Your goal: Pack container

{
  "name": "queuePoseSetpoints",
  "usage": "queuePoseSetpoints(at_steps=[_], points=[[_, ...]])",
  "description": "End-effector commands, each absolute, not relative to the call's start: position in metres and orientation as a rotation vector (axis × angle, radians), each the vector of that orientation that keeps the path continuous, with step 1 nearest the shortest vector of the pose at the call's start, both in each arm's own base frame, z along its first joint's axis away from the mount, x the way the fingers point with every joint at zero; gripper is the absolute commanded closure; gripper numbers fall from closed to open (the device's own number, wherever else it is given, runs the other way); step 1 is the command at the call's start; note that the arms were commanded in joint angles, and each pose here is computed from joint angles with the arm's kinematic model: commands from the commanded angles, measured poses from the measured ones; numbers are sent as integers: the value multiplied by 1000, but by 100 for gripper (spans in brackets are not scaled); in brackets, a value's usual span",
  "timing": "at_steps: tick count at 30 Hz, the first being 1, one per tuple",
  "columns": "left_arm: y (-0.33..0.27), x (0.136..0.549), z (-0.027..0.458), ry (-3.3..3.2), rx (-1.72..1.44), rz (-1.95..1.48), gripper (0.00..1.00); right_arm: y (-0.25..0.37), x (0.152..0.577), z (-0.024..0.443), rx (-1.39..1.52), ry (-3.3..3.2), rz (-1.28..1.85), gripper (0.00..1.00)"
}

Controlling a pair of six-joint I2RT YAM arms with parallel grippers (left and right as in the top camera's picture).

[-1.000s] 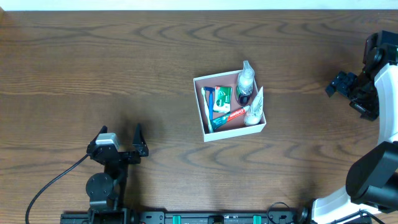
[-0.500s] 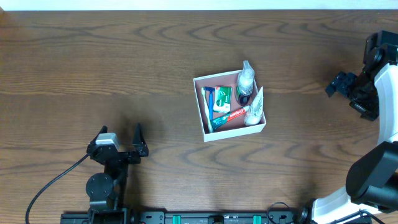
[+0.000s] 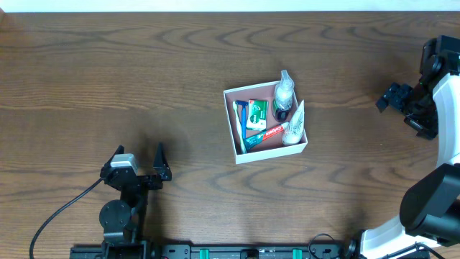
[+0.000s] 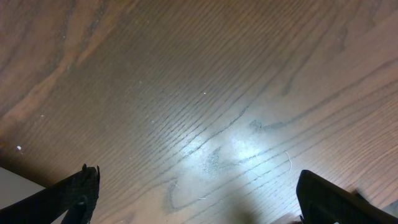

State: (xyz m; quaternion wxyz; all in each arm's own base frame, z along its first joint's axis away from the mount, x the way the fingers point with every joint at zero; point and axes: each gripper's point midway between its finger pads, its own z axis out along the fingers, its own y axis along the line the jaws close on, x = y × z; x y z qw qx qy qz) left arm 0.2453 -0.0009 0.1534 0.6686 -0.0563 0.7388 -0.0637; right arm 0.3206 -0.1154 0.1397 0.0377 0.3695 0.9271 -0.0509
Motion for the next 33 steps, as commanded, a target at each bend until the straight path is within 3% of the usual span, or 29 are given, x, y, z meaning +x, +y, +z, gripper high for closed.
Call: queuePoseSetpoints(at_steps=[1,15,33], points=[[-5,244,139,1714,-95,-153,2,-118,321,141,1156,2828,-166,1],[-5,244,139,1714,-95,-153,2,-113,327,166,1051,2682,-143,1],[-5,244,139,1714,-95,-153,2,-40,287,183,435,1934,98,1]])
